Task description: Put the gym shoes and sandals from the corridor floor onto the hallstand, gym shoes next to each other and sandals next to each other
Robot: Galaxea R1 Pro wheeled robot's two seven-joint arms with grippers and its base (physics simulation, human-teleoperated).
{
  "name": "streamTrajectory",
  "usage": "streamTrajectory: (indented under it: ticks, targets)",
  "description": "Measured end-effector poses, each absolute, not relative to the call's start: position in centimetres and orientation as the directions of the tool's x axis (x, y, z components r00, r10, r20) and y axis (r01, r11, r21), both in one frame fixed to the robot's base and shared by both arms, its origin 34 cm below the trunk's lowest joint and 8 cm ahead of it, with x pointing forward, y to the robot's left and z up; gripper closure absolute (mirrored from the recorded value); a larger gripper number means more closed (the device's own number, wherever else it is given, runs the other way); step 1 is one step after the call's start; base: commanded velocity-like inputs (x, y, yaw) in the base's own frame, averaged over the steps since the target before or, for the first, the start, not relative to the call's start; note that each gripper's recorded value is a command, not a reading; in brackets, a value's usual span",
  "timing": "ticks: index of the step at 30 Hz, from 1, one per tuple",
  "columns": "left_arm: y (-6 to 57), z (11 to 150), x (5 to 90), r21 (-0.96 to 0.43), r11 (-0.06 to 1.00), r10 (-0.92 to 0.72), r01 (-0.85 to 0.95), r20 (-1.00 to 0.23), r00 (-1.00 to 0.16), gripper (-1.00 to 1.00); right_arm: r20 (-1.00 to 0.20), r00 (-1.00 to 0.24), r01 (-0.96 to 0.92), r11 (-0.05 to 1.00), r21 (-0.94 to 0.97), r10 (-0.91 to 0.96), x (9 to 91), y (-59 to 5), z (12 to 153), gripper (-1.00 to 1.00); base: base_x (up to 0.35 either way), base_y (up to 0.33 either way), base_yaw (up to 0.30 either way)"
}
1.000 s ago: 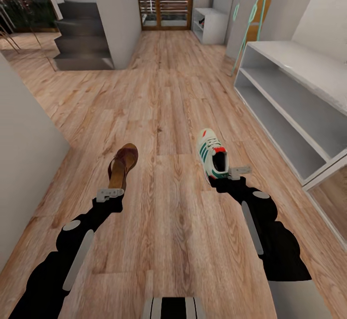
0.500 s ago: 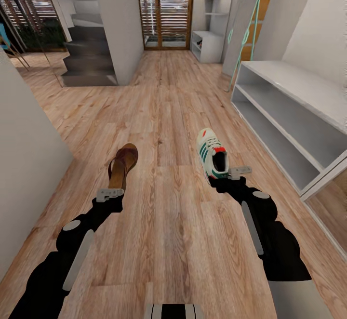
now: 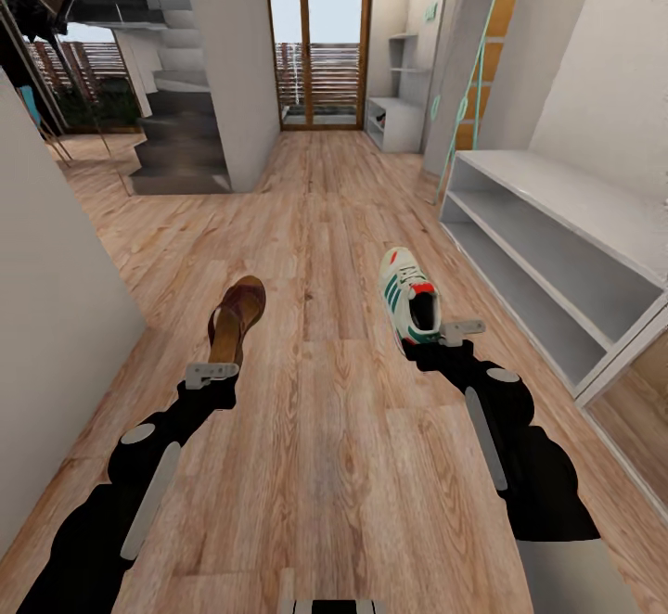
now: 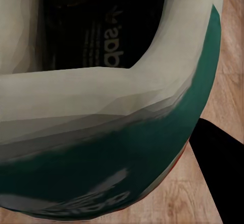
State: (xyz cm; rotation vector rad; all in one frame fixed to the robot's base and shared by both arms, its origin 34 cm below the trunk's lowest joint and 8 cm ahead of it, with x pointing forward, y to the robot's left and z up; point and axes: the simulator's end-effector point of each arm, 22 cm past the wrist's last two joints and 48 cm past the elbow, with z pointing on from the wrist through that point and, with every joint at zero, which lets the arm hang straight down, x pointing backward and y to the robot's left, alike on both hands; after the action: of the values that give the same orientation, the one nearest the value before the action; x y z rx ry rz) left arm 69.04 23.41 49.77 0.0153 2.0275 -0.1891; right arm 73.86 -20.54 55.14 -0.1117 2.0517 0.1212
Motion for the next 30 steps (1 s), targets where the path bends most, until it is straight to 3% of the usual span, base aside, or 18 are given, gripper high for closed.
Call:
streamTrajectory:
  ticks: [30]
  targets:
    - [23.4,56.1,68.8,-0.117,0.987,-0.072,0.106,-0.932,-0.356,1.00,-0.928,-0.372,-0.135,0.991,0.025,-0.027,73.0,-20.5,61.9,1.00,0.000,0.000,0.000]
